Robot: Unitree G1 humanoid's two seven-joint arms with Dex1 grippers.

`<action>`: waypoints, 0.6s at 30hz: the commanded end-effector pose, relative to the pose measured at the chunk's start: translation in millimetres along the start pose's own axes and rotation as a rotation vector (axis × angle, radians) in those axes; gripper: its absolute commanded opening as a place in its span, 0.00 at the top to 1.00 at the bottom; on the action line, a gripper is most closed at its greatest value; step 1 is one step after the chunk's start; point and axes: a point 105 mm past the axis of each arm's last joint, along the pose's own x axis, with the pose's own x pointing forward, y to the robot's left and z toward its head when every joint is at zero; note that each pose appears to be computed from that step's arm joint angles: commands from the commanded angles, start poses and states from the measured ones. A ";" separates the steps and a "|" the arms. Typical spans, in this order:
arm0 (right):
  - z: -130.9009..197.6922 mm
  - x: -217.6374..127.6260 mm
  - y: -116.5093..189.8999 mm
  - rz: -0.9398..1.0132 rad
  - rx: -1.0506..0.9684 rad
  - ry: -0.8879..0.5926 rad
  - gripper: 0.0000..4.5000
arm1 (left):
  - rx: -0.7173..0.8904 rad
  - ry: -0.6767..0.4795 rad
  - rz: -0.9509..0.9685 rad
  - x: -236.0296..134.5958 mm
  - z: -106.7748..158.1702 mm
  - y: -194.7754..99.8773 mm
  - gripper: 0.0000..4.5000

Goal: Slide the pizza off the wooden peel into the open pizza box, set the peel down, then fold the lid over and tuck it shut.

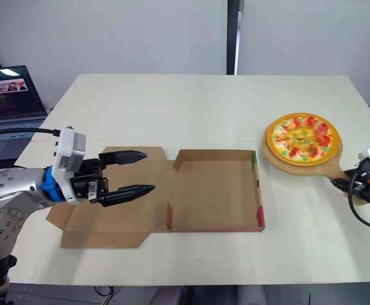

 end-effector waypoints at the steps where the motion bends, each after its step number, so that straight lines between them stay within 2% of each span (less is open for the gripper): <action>1: 44.6 -9.7 8.2 0.035 -0.174 -0.108 0.65 | 0.067 0.013 0.015 -10.8 6.1 -3.0 0.00; 10: 74.7 5.8 38.4 0.176 -0.441 -0.124 0.65 | 0.078 0.063 0.026 -26.3 -3.3 -13.9 0.00; 18: 84.8 14.7 53.4 0.232 -0.607 -0.123 0.65 | 0.073 0.102 0.019 -32.9 -8.9 -19.8 0.00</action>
